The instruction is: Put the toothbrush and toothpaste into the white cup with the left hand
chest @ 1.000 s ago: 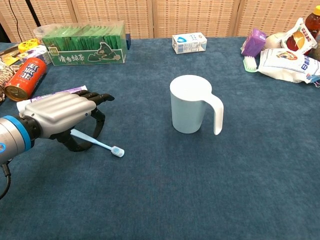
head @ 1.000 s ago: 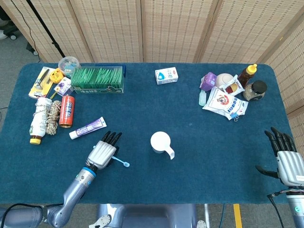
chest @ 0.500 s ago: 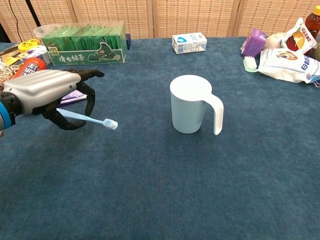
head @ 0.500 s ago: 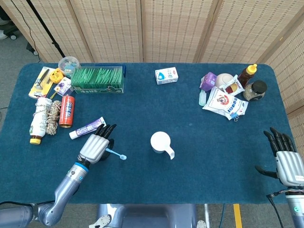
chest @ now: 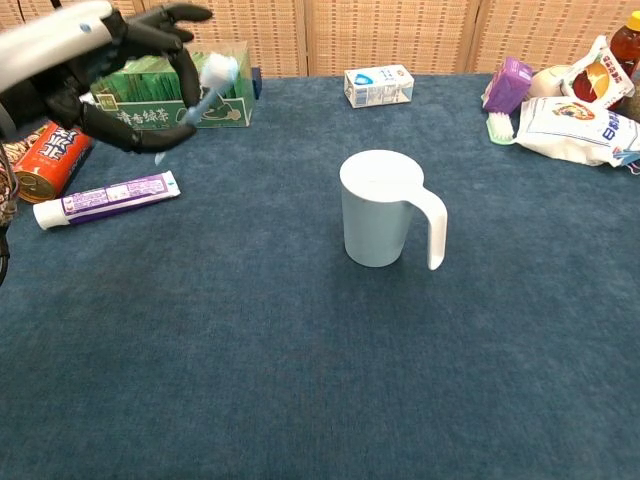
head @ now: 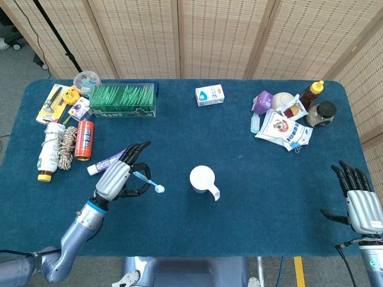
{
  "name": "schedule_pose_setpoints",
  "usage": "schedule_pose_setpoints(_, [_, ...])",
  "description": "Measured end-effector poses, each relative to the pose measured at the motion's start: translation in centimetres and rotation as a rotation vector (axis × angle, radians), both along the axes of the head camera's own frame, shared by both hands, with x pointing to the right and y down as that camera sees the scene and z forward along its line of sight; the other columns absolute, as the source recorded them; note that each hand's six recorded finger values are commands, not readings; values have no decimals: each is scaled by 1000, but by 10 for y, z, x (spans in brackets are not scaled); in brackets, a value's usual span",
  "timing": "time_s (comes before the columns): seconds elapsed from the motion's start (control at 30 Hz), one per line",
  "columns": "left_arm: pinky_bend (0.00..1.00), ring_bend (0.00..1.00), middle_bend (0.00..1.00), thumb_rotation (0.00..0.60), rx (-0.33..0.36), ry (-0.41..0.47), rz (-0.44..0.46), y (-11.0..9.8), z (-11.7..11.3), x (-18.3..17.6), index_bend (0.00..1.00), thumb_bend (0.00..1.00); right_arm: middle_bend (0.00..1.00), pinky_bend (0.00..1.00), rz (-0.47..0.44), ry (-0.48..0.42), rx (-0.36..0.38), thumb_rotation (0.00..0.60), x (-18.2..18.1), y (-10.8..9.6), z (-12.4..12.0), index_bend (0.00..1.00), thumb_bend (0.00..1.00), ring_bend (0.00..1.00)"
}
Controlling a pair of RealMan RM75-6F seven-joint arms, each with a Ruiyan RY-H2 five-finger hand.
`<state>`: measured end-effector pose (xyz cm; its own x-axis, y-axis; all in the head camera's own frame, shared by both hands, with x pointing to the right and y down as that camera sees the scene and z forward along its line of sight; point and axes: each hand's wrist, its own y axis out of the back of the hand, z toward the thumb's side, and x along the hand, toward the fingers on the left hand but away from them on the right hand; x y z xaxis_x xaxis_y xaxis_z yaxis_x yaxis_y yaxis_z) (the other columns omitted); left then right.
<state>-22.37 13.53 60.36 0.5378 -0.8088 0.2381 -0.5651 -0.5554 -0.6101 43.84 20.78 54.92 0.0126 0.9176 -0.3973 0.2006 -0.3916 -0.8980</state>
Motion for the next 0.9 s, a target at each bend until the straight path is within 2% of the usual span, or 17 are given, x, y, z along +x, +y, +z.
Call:
schedule_pose_setpoints(0.1, [0, 0, 0, 600, 22, 85, -21, -7, -16, 3, 589, 345, 0, 0, 0, 0, 0, 600, 0, 0, 0, 0, 0, 0])
schedule_pose_setpoints(0.2, [0, 0, 0, 600, 3, 137, -31, -8, -21, 9, 589, 345, 0, 0, 0, 0, -2, 600, 0, 0, 1, 0, 0, 0])
schedule_pose_setpoints(0.27, [0, 0, 0, 600, -24, 188, -37, -9, -25, 16, 589, 345, 0, 0, -3, 0, -4, 600, -1, 0, 1, 0, 0, 0])
schedule_pose_setpoints(0.4, [0, 0, 0, 600, -126, 295, -24, -6, -26, 43, 589, 344, 0, 0, -5, 2, -7, 600, -1, 0, 2, 0, 0, 0])
schedule_pose_setpoints(0.57, [0, 0, 0, 600, -201, 351, 10, -4, -26, 80, 589, 340, 0, 0, 1, 2, -8, 600, 0, -1, 2, 0, 0, 0])
schedule_pose_setpoints(0.77, [0, 0, 0, 600, -192, 363, 16, -9, -29, 104, 589, 339, 0, 0, 6, -3, -16, 600, 2, -2, 4, 0, 0, 0])
schedule_pose_setpoints(0.9, [0, 0, 0, 600, -204, 342, 9, -12, -20, 119, 589, 337, 0, 0, 3, -5, -22, 600, 2, -2, 6, 0, 0, 0])
